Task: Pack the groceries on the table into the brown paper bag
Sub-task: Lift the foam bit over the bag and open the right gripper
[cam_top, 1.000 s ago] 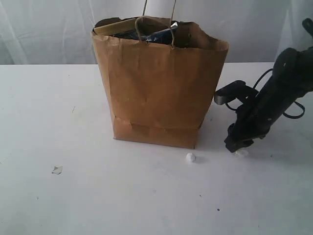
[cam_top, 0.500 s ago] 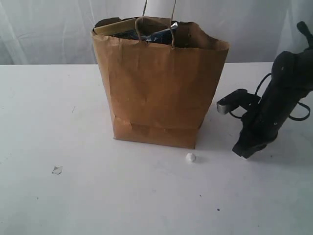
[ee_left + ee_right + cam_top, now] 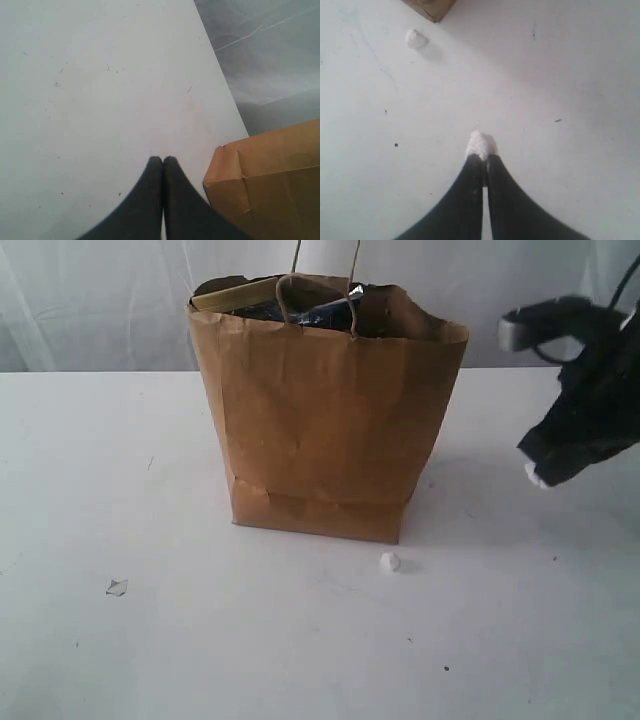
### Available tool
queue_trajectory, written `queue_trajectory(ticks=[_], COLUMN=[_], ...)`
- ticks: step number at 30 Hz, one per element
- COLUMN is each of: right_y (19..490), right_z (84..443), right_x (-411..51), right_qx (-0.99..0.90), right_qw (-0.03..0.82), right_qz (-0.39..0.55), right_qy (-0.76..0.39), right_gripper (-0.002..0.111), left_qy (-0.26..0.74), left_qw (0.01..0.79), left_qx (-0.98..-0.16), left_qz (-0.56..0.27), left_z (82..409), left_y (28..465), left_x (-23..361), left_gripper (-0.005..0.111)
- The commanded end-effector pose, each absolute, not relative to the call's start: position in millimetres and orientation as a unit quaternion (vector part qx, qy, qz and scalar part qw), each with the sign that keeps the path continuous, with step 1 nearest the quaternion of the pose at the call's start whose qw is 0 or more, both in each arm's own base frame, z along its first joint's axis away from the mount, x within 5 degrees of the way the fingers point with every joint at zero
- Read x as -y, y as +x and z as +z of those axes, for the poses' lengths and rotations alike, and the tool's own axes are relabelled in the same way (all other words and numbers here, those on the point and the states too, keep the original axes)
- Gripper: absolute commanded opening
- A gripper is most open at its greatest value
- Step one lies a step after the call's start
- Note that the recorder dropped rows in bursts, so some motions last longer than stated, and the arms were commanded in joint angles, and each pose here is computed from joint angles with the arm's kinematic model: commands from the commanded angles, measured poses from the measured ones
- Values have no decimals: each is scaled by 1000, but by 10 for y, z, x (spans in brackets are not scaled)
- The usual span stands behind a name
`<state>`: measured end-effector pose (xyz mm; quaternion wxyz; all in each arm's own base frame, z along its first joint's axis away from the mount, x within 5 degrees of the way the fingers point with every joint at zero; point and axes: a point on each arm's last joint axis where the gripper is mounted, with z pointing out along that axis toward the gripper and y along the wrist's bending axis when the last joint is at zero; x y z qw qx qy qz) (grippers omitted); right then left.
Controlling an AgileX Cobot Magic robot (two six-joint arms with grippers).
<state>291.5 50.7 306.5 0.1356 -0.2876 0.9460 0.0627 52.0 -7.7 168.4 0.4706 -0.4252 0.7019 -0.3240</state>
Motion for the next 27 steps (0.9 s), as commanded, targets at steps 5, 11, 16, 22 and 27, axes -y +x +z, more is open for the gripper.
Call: queue_trajectory(ticks=[5, 11, 16, 22, 27], right_y=[2473, 2655, 2968, 3447, 3636], right_z=[4193, 4493, 4367, 4062, 3804], right_x=[-640, -941, -1220, -1382, -1482], right_qx=[-880, -778, -733, -742, -750], right_qw=[364, 492, 518, 551, 550], right_qz=[142, 269, 334, 319, 284], right_qy=[-269, -284, -290, -208, -234], right_gripper=[0, 0, 0, 0, 0], left_qy=[-425, -425, -425, -425, -425], left_qw=[468, 468, 468, 468, 468], left_qx=[-702, -702, -702, -702, -702], left_qz=[-329, -329, -329, -329, -329], left_z=[1671, 1671, 1671, 1671, 1671], left_y=[518, 518, 518, 518, 518], left_x=[84, 84, 84, 84, 84], left_gripper=[0, 0, 0, 0, 0])
